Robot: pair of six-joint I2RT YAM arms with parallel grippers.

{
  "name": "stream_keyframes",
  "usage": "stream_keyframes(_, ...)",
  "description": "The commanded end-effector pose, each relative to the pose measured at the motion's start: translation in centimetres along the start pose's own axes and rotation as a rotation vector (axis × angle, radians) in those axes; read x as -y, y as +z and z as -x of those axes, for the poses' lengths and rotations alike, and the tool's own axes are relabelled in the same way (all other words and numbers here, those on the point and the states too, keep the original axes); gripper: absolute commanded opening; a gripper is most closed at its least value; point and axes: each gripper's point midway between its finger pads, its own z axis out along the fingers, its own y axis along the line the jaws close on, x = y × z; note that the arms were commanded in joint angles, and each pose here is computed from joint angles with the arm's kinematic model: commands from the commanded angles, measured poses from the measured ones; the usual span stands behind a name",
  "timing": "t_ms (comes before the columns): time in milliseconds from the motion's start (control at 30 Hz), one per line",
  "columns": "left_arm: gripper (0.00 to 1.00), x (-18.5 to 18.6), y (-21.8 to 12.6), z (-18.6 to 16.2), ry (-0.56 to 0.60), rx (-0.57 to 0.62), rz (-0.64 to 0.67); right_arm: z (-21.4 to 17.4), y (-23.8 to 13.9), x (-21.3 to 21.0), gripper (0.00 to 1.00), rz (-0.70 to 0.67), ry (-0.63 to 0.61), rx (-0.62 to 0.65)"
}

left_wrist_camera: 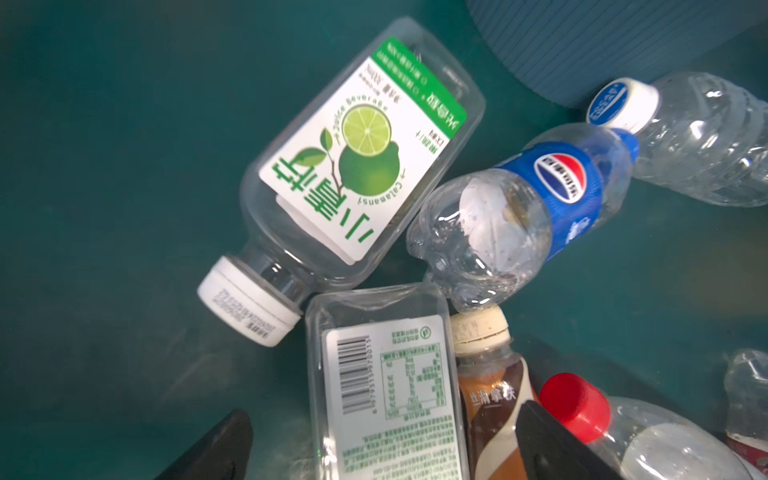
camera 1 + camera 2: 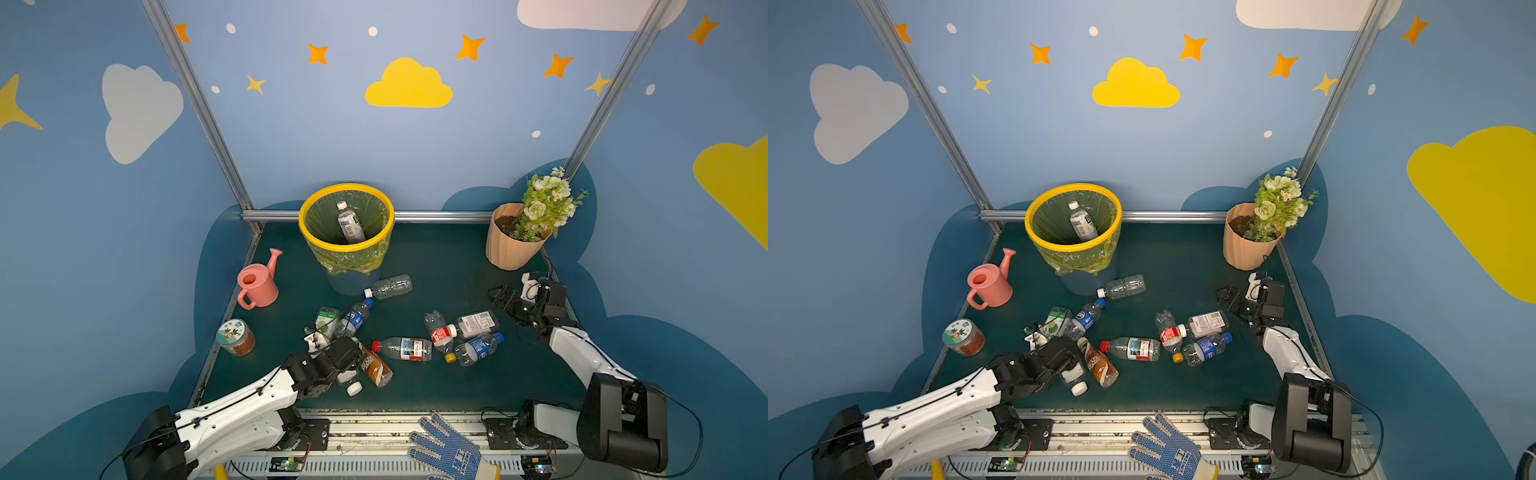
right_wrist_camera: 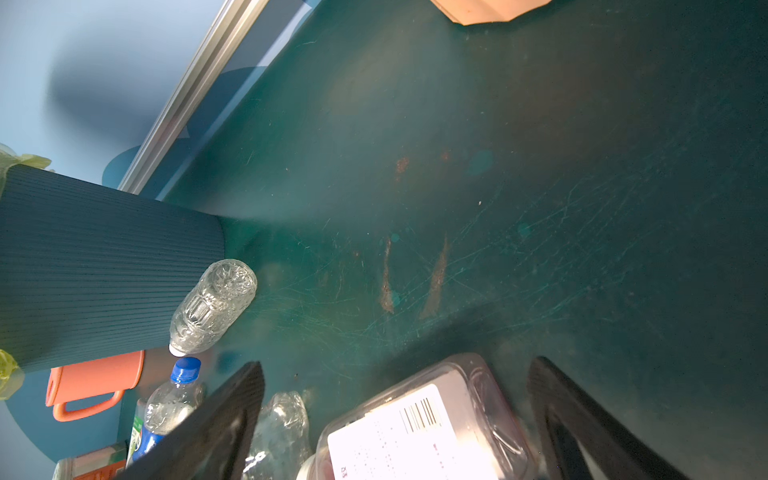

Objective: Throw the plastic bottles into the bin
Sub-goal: 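Lower the left gripper onto the clear square bottle with green label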

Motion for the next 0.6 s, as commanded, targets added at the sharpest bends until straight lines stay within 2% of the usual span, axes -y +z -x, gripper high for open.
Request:
stream_keyframes(0,0.98,1.3,0.6,-0.5,-0.005,-0.054,-0.053,0.6,-0.1,-0.3,0.96,0.007,-0.008,0.007)
stream_keyframes(267,0.95,1.0,1.4,-0.8,0.043,-0.101,-0.011,0.5,-0.5,-0.2,0.96,-0.001,-0.012,0.013)
stream_keyframes(567,0.82,0.1,1.9,-1.3,0.072,-0.119,0.030,0.5,-0.4,-0.2,0.96,0.000,-0.007,0.010)
